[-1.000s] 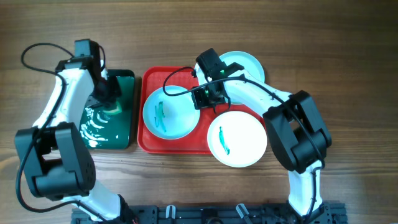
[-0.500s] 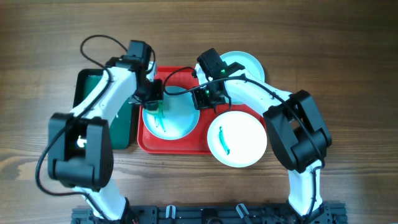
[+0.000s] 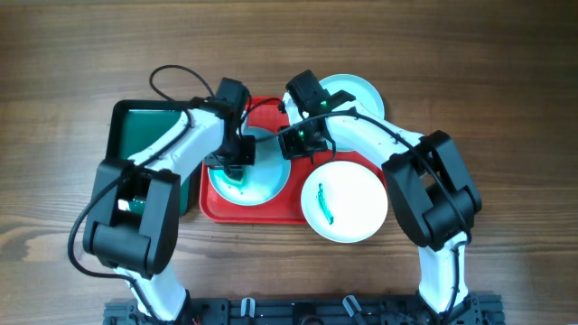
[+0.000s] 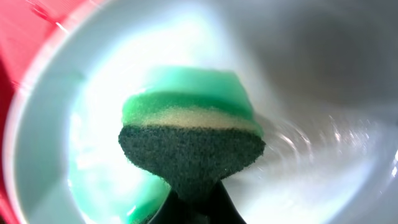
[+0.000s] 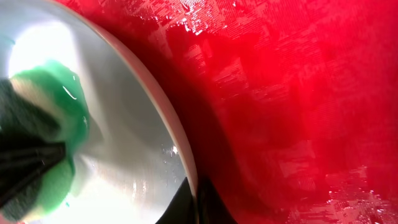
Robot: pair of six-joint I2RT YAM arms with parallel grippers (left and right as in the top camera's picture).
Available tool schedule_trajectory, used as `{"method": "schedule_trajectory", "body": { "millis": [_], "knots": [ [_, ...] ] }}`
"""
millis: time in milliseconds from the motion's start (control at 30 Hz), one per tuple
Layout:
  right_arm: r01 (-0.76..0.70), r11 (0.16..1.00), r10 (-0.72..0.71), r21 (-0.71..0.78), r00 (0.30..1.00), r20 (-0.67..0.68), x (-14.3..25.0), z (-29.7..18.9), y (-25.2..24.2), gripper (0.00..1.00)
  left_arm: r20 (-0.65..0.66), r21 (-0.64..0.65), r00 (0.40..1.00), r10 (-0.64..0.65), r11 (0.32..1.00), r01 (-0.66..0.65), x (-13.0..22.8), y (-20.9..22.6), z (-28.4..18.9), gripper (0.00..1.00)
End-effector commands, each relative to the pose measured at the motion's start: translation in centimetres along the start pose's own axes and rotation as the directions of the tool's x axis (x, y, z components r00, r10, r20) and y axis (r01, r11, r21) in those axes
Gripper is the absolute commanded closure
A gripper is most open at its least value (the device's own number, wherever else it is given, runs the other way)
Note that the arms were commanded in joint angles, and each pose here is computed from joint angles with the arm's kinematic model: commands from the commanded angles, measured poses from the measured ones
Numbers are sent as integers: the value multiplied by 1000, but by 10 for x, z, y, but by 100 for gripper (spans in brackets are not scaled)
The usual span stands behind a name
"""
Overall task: Clean dirty plates on tray and stack at the side
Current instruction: 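Carry the sponge with the left gripper onto the held plate, then scrub the plate surface with the sponge in circles, left gripper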
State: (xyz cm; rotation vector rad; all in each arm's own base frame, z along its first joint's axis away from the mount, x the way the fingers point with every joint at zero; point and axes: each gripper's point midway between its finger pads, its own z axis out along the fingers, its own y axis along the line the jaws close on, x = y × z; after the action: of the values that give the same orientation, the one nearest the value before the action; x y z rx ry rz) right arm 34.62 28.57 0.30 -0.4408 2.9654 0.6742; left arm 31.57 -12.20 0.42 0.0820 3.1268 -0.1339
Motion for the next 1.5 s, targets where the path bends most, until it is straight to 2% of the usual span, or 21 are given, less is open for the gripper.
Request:
{"method": "schedule_trajectory", "body": {
  "millis": [0, 67, 133, 200, 300, 533, 700, 767, 833, 967, 1233, 1300, 1367, 1467],
  "knots": [
    [1, 1000, -1, 11, 1000, -14, 1, 9, -6, 96, -95, 31, 996, -6, 999, 9, 31, -20, 22, 96],
    [1, 1000, -1, 11, 1000, -13, 1, 9, -6, 96, -26, 25, 999, -33, 999, 33, 14, -18, 22, 96],
    [1, 1000, -1, 11, 1000, -14, 1, 9, -6, 96, 71, -41, 992, -106, 993, 110, -8, -2, 21, 96],
    [0, 1000, 0, 12, 1000, -14, 1, 9, -7, 96, 199, -155, 962, -185, 964, 218, -30, 27, 16, 96],
    [-28, 1000, 28, 13, 1000, -7, 0, 9, -8, 96, 314, -291, 919, -240, 897, 334, -39, 61, 4, 96],
    [-100, 988, 92, -118, 993, -69, 10, 13, -12, 96, 303, -266, 909, -287, 890, 370, -35, 58, 7, 96],
    [-139, 978, 121, -158, 986, -119, 20, 21, -11, 96, 165, -217, 942, -291, 921, 323, -12, 43, 15, 96],
    [-144, 977, 125, -160, 985, -123, 20, 22, -11, 96, 78, -169, 973, -218, 959, 228, -1, 30, 18, 96],
    [-143, 976, 125, -161, 985, -118, 19, 22, -11, 96, -28, -66, 996, -84, 994, 82, 14, 11, 21, 96],
    [-142, 976, 124, -164, 986, -111, 17, 22, -11, 96, -115, 111, 984, 138, 986, -126, 34, -16, 19, 96],
    [-140, 977, 123, -164, 986, -109, 17, 22, -11, 96, -124, 193, 947, 296, 943, -270, 44, -24, 16, 96],
    [-138, 977, 122, -165, 987, -106, 16, 22, -10, 96, -73, 170, 957, 280, 949, -264, 30, -24, 18, 96],
    [-138, 977, 122, -165, 987, -106, 16, 22, -10, 96, 6, 44, 992, 127, 991, -127, 4, -9, 21, 96],
    [-138, 977, 122, -161, 987, -105, 16, 22, -11, 96, 144, -87, 989, -20, 996, 33, -27, 12, 19, 96]
  ]
}}
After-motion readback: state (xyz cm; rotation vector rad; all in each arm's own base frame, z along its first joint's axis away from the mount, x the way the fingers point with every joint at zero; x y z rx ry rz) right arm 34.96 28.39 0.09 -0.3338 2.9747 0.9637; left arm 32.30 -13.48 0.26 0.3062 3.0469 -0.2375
